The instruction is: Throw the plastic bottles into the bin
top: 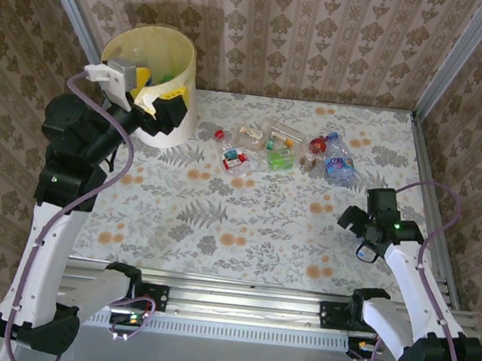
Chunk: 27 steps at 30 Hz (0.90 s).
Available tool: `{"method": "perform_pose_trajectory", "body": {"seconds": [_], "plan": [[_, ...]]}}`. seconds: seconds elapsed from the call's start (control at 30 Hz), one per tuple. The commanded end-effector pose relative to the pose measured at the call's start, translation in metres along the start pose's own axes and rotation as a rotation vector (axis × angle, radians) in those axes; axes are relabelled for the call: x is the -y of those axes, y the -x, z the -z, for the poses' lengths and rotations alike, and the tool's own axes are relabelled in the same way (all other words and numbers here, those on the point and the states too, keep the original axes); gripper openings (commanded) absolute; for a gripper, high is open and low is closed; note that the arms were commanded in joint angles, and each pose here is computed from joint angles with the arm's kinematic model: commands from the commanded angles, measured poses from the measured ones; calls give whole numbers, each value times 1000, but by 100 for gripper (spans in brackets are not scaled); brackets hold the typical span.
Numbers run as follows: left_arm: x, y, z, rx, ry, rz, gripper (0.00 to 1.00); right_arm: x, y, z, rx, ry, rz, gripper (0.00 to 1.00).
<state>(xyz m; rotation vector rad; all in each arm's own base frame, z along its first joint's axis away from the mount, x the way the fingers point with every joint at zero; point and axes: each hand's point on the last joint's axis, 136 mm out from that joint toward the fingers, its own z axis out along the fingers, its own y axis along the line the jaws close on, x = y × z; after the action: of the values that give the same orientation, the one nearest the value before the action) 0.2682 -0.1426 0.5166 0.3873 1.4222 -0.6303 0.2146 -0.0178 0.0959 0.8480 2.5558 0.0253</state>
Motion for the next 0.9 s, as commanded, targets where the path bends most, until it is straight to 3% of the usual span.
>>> {"method": "perform_pose_trajectory", "body": {"seconds": [0.0,0.57,0.87], "plan": [[3,3,11,5,12,13,100,3,-1,-14,-13,9,-21,100],[-4,-9,15,-48,60,52,100,15,-5,-53,-91,-1,-131,97],[-3,-13,20,-64,67,60,100,9,2,-69,-120,37,-171,89]]}}
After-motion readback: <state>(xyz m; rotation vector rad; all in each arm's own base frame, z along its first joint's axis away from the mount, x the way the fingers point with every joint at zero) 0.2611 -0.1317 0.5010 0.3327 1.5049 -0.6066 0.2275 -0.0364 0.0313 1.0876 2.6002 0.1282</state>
